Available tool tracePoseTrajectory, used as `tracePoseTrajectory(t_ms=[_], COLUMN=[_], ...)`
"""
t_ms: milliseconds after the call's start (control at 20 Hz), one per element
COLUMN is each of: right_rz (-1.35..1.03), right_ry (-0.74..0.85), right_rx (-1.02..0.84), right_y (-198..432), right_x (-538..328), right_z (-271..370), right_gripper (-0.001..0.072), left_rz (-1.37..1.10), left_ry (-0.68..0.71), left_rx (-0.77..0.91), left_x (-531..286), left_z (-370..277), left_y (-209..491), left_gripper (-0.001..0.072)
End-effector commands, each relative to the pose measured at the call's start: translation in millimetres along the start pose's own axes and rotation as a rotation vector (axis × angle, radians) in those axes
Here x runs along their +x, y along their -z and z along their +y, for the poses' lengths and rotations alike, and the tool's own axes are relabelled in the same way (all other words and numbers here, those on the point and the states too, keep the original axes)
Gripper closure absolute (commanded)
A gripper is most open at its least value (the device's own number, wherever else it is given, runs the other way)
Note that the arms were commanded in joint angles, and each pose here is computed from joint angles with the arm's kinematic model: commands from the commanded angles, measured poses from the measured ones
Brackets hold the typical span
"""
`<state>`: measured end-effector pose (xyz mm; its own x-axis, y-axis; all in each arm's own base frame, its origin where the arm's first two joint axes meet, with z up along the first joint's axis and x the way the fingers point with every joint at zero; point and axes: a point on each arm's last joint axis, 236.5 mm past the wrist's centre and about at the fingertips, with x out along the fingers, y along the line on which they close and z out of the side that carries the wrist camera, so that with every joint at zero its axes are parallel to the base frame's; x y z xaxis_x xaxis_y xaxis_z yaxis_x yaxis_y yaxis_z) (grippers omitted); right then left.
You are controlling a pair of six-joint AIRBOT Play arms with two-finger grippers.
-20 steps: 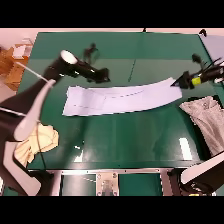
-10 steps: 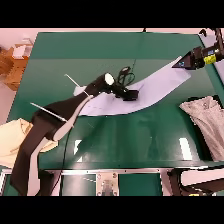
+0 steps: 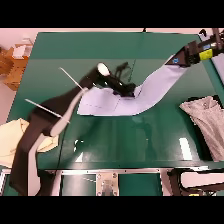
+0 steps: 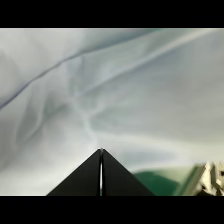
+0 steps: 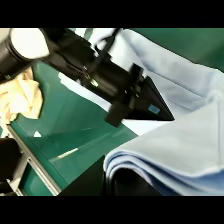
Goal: Fold the shirts.
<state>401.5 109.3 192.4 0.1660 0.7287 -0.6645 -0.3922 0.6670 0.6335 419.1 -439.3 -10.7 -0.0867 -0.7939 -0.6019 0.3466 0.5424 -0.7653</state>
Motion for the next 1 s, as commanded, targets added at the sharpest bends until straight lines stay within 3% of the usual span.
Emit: tracePoseTrajectory(t_ms=[0,250,500,550,650,750,850,950], right_rz=[-0.016,-0.093,-0.128,-0.153,-0.128,-0.044,0.015,0.01], right_ry=[-0.028,-0.093,-0.109,-0.11,-0.105,-0.091,-0.061,0.0], right_rx=[-0.012,-0.064,-0.035,-0.004,0.025,-0.008,-0.032,0.006], right_y=[-14.9,-37.9,-17.5,-10.0,18.8,31.7,16.6,-10.9], right_x=[33.6,151.7,344.8,382.8,440.7,437.1,390.3,324.7], right_z=[34.1,97.8,126.1,127.8,127.4,118.0,93.7,53.7], right_gripper=[0.0698,0.0698,0.0697,0.0643,0.0167,0.0168,0.0273,0.0273], left_rz=[0.055,-0.161,-0.367,-0.383,-0.401,-0.405,-0.41,-0.421], left_ry=[0.007,-0.153,-0.224,-0.235,-0.243,-0.26,-0.26,-0.262], left_rx=[-0.01,-0.121,-0.228,-0.252,-0.279,-0.29,-0.291,-0.291], left_x=[-100.9,-281.6,-393.3,-403.4,-412.9,-417.0,-417.5,-418.5], left_z=[7.4,72.4,122.5,133.3,145.1,152.6,152.9,153.6], left_y=[3.1,-11.5,-5.7,-2.0,1.8,4.1,3.1,1.0], left_gripper=[0.0682,0.0682,0.0682,0.0682,0.0681,0.0682,0.0682,0.0682])
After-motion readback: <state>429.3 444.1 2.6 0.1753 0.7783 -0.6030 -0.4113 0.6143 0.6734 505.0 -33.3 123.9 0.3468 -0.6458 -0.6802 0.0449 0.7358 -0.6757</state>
